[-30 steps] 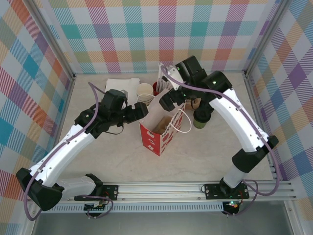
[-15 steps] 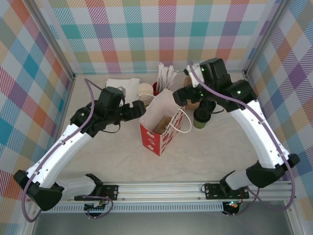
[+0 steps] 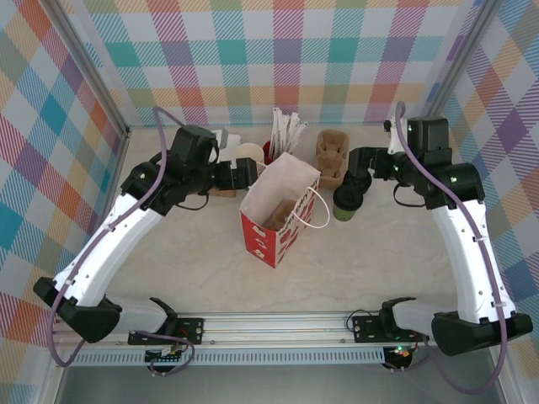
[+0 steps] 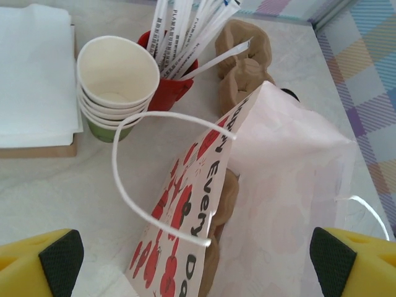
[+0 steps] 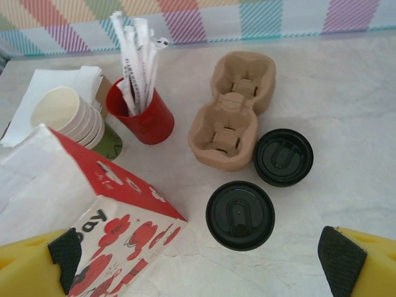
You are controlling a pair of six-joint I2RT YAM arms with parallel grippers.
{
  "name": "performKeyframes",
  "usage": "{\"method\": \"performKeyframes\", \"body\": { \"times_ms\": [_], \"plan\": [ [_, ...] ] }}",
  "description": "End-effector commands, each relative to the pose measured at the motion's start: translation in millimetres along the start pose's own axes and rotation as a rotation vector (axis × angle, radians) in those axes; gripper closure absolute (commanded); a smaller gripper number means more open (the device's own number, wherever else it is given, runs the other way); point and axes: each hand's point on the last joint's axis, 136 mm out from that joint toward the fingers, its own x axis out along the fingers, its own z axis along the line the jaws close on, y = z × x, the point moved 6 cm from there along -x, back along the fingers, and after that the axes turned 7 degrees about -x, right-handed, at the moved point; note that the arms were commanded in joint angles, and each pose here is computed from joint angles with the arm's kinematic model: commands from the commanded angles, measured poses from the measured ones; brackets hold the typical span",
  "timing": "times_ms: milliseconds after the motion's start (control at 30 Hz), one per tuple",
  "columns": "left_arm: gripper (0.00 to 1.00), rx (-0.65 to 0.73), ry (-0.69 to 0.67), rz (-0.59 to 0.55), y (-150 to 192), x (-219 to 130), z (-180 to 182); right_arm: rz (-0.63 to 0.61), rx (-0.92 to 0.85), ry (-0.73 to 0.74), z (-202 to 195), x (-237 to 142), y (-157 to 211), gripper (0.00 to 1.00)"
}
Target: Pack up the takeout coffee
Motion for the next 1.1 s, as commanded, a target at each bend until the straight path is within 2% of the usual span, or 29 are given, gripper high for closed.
{"method": "performKeyframes", "body": {
  "times_ms": [0,333,600,767,967,1067],
  "plan": [
    [0.04,0.094,0.021,0.032,-8.0,6.8,-8.0,-0.014,0.073,-0.016,-5.1,3.5,9.2,0.00],
    [0.08,0.276,0.054,0.174,-29.5,61.2,-37.1,0.061,0.088,0.025,-14.6,15.6,51.5,0.00],
    [0.18,0.373,0.023,0.288,-31.9,114.6,-41.1,0.081,0.089,0.034,-16.7,20.9,60.7,0.00],
    [0.27,0.385,0.018,0.338,-28.6,134.1,-41.0,0.083,0.090,0.036,-17.1,21.7,61.8,0.00],
    [0.47,0.366,0.000,0.332,-29.3,142.1,-39.5,0.093,0.106,0.032,-17.1,24.0,67.1,0.00],
    [0.61,0.346,-0.002,0.330,-29.7,141.1,-39.8,0.092,0.106,0.034,-17.5,24.7,68.2,0.00]
  ]
}}
